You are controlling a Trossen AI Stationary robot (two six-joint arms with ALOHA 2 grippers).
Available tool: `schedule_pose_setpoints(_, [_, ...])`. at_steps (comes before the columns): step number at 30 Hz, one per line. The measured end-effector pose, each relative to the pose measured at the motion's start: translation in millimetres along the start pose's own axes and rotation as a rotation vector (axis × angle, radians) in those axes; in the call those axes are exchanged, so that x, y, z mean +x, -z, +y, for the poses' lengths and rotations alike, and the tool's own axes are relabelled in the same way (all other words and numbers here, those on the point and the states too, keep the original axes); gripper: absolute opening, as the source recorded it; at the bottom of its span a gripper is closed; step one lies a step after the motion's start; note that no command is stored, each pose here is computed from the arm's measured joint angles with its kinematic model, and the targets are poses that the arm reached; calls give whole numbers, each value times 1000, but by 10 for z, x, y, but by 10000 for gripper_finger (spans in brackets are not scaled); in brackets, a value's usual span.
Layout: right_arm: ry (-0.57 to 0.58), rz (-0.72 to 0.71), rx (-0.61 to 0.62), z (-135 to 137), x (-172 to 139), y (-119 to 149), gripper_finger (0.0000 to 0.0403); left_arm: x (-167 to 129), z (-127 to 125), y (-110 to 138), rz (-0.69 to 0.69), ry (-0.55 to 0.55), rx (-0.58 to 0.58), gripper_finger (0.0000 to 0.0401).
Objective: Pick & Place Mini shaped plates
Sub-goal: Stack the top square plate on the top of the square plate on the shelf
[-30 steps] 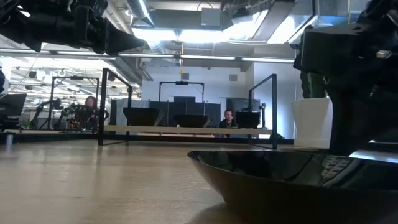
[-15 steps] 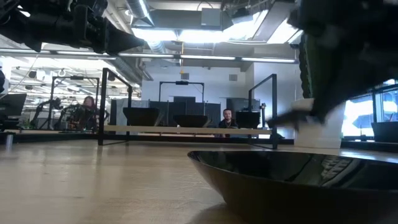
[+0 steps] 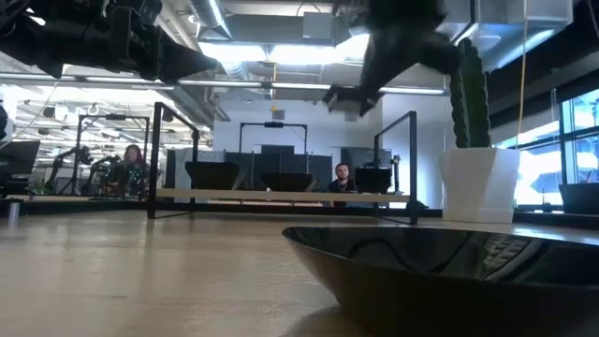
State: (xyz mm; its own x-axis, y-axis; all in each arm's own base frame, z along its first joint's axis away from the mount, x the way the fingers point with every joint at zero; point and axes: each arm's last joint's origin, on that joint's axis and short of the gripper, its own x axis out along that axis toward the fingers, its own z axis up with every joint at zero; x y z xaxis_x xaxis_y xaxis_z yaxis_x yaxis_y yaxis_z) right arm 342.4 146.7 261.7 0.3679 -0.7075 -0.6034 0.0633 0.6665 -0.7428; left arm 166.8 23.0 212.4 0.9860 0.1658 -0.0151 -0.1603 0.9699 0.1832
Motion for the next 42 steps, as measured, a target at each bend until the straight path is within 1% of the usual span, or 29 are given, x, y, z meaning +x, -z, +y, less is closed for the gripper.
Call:
schedule_pose_setpoints(2, [-20,54,8,-179,185,-56,1,0,0,0,0,0,-12,8])
schedule_pose_setpoints(5, [3,131,31,-457,494,-84,1,0,-1,0,0,0,-13,7])
schedule_pose_setpoints(7, [13,189,68,-637,712,-66,1,0,0,0,0,0,-13,5])
schedule_pose_setpoints(11, [-18,295,141,-953,1097,13,1,0,0,0,0,0,-13,4])
schedule_pose_setpoints(15, [-20,341,139,-1139,1304,78,1,0,0,0,0,0,-13,4])
schedule_pose_setpoints(17, [-57,357,151,-1197,1373,103,1,0,0,0,0,0,-13,4])
schedule_pose_setpoints(20, [-117,379,192,-1248,1442,135,1,0,0,0,0,0,-13,4])
schedule_pose_setpoints(22, [-115,389,206,-1268,1461,150,1,0,-1,0,1,0,-13,5])
schedule_pose_setpoints(25, [-112,405,175,-1283,1467,172,1,0,0,0,1,0,-13,7])
schedule_pose_setpoints(28, [-149,440,131,-1275,1452,212,0,0,0,0,0,0,-13,8])
schedule_pose_setpoints(33, [-160,480,113,-1286,1418,261,0,0,0,0,1,-1,-13,5])
schedule_pose_setpoints(39, [-160,487,141,-1288,1411,267,0,0,0,1,1,0,-13,5])
schedule_pose_setpoints(42, [-190,490,153,-1279,1409,266,0,0,0,0,0,-1,-13,8])
